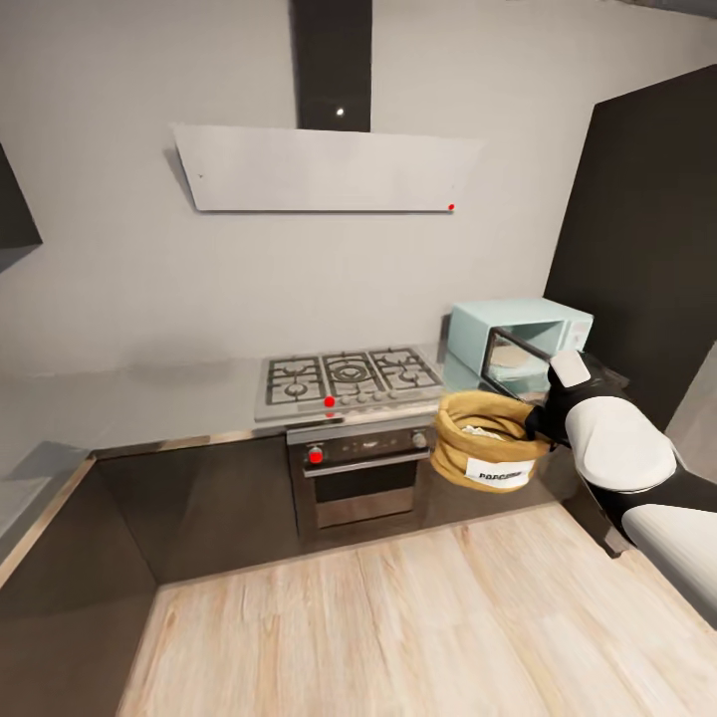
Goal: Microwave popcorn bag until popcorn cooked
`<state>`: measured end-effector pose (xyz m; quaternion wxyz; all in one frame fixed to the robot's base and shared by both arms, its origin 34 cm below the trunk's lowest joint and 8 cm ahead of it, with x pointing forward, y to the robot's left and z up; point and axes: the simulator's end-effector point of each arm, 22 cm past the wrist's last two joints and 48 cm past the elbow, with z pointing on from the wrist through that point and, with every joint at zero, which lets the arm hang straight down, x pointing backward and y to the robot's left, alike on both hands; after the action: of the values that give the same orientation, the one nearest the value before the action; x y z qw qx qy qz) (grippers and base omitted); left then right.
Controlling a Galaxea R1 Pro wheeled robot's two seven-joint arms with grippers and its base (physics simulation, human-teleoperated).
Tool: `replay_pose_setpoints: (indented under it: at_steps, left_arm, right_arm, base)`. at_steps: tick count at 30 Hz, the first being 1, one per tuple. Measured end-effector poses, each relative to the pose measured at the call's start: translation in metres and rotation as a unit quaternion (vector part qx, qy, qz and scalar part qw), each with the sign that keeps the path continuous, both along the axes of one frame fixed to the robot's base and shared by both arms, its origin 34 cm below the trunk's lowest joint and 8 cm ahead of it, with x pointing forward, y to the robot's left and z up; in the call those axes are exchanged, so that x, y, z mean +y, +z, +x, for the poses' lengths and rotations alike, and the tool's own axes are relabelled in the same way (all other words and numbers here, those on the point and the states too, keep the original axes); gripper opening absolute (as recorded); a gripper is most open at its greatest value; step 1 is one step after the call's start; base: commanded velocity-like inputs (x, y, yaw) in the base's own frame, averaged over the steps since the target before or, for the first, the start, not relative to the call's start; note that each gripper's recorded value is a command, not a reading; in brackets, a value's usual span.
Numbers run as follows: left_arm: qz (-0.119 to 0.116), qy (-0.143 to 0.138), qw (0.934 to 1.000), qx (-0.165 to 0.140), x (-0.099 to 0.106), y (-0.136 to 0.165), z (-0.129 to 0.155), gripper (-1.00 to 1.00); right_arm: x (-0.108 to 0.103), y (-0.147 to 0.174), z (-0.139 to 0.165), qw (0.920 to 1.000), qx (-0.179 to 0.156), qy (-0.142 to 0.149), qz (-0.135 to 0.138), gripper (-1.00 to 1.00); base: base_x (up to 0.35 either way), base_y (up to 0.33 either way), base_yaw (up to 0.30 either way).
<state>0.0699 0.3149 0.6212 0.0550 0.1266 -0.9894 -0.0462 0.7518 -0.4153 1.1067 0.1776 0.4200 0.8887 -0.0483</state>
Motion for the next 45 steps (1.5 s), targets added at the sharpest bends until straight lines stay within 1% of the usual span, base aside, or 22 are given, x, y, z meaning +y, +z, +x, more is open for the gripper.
replay_pose_setpoints:
  at_steps: [7,11,26,31,37,45]
  left_arm:
    - [-0.002,0.0,1.0,0.001,-0.003,0.0,0.0,1.0]
    - [-0.005,0.0,1.0,0.001,-0.008,-0.001,0.0,1.0]
    - [-0.006,0.0,1.0,0.001,-0.009,-0.001,-0.001,1.0]
    - [-0.006,0.0,1.0,0.002,-0.009,0.0,-0.002,1.0]
    - [-0.008,0.0,1.0,0.002,-0.011,-0.001,-0.002,1.0]
    - [-0.008,0.0,1.0,0.002,-0.012,-0.001,-0.002,1.0]
  right_arm:
    - [0.0,0.0,0.0,1.0,0.0,0.0,0.0,-1.0]
    - [0.0,0.0,0.0,1.0,0.0,0.0,0.0,-1.0]
    - [0.0,0.0,0.0,1.0,0.0,0.0,-0.001,-1.0]
    - [0.0,-0.001,0.0,1.0,0.001,0.0,0.0,-1.0]
    - [0.0,-0.001,0.0,1.0,0.001,0.001,0.0,-1.0]
    - [0.0,-0.001,0.0,1.0,0.001,0.001,-0.001,-1.0]
  base:
    - [0.0,-0.002,-0.298]
    - [0.0,-0.134,-0.298]
    - [0.001,-0.288,-0.298]
    - [0.119,-0.281,-0.287]
    - [0.276,-0.12,-0.075]
    - [0.329,-0.013,-0.002]
